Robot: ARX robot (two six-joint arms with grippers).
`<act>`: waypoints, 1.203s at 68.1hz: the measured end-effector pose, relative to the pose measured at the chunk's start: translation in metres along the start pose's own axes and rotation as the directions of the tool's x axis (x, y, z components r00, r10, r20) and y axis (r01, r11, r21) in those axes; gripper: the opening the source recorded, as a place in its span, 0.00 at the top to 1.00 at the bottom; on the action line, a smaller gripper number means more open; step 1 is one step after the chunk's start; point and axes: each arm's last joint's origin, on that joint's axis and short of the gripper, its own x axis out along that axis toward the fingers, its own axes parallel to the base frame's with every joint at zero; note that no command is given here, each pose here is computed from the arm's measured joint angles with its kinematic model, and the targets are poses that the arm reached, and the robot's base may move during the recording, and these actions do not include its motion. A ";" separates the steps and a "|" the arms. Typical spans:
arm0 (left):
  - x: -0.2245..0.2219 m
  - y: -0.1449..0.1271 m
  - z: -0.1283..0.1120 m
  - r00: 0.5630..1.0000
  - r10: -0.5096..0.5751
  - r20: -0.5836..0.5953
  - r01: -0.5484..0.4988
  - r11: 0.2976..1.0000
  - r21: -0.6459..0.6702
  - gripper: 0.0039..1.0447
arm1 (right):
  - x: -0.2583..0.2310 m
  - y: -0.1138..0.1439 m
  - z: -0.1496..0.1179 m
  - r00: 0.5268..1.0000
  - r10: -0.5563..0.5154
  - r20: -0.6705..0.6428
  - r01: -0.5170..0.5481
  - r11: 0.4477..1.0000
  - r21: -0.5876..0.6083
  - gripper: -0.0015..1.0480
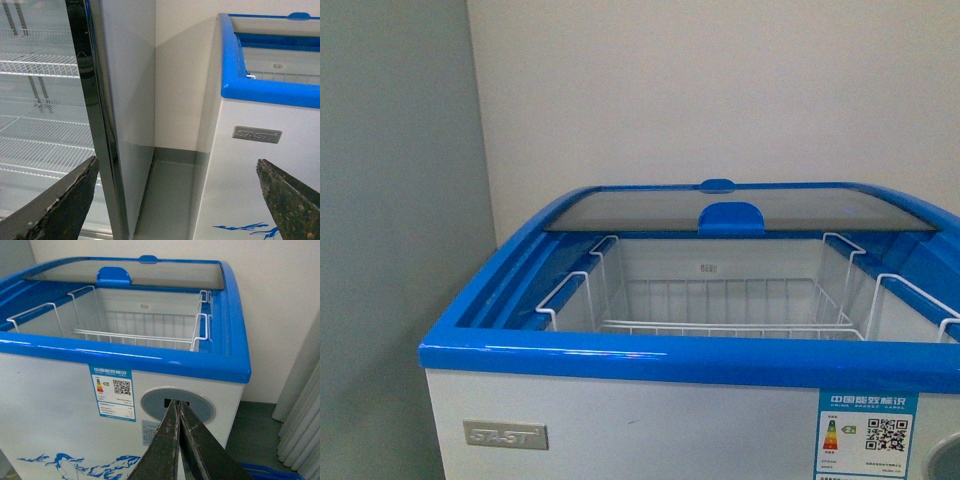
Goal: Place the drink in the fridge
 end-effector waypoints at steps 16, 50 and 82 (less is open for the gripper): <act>0.000 0.000 0.000 1.000 0.000 0.000 0.000 1.000 0.000 0.08 | 0.000 0.000 -0.012 1.000 0.000 0.002 0.000 1.000 0.000 0.97; 0.000 0.000 0.000 1.000 -0.001 0.000 0.001 1.000 0.000 0.08 | -0.002 0.000 -0.022 0.999 0.000 0.037 0.000 1.000 0.000 0.97; 0.000 0.000 0.000 1.000 0.000 0.000 0.000 1.000 0.000 0.08 | -0.002 0.000 -0.022 0.999 0.000 0.039 0.000 1.000 0.000 0.59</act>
